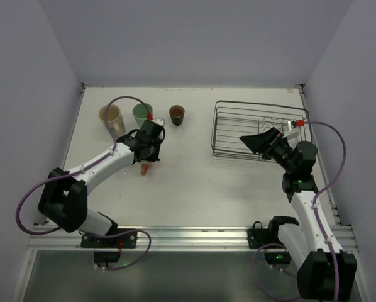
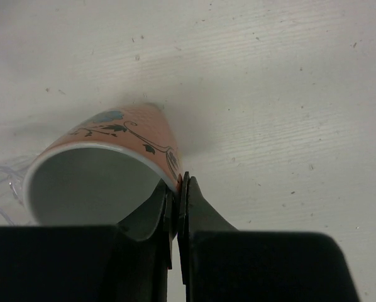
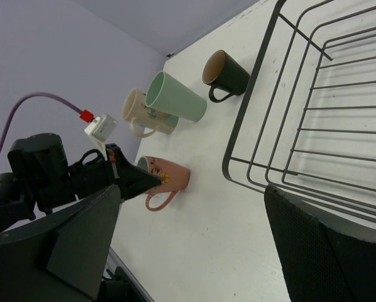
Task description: Unload the cups from the dish rack
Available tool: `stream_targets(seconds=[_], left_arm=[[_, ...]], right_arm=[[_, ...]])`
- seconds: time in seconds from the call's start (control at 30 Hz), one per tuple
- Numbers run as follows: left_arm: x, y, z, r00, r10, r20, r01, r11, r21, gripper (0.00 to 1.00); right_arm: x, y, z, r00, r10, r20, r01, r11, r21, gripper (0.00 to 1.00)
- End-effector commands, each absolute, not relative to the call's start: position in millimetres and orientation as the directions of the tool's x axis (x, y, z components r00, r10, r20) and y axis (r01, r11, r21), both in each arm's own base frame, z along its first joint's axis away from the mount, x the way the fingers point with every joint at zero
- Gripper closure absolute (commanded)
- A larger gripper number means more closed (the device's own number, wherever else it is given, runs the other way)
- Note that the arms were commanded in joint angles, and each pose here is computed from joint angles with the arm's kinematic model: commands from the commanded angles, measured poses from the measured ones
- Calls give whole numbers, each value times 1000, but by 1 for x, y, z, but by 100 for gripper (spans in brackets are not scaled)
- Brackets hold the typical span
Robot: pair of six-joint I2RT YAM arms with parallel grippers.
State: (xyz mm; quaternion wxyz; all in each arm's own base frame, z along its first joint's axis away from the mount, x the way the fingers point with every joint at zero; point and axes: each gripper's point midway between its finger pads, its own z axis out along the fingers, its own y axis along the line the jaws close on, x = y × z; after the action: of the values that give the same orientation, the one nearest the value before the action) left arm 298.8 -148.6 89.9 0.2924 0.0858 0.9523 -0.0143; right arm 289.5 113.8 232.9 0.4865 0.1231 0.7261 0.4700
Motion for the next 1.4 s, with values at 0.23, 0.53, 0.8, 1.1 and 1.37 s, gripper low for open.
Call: stream_targets(seconds=[0.23,0.53,0.8,1.1,1.37], left_arm=[[329,-161,108,-777,169,-606,201,980,16,89],[334,-155,132,-750,161,-642,177,983,39,37],[339,-159,207,-615,115,-780,206,978,-18,29],[255,-207,344,-295,-91,-951,622,737,-264,23],[178,-211,315,-235,-154,-960,804,525,-281,23]], right_arm=[[293,116,255,-445,611,-655,-330,568,754,1],[298,109,255,-420,600,-681,-308,612,729,1],[307,66,247,-323,564,-760,-99,778,620,15],[324,-38,202,-253,474,-844,422,839,345,39],[319,-97,181,-295,499,-815,641,736,219,38]])
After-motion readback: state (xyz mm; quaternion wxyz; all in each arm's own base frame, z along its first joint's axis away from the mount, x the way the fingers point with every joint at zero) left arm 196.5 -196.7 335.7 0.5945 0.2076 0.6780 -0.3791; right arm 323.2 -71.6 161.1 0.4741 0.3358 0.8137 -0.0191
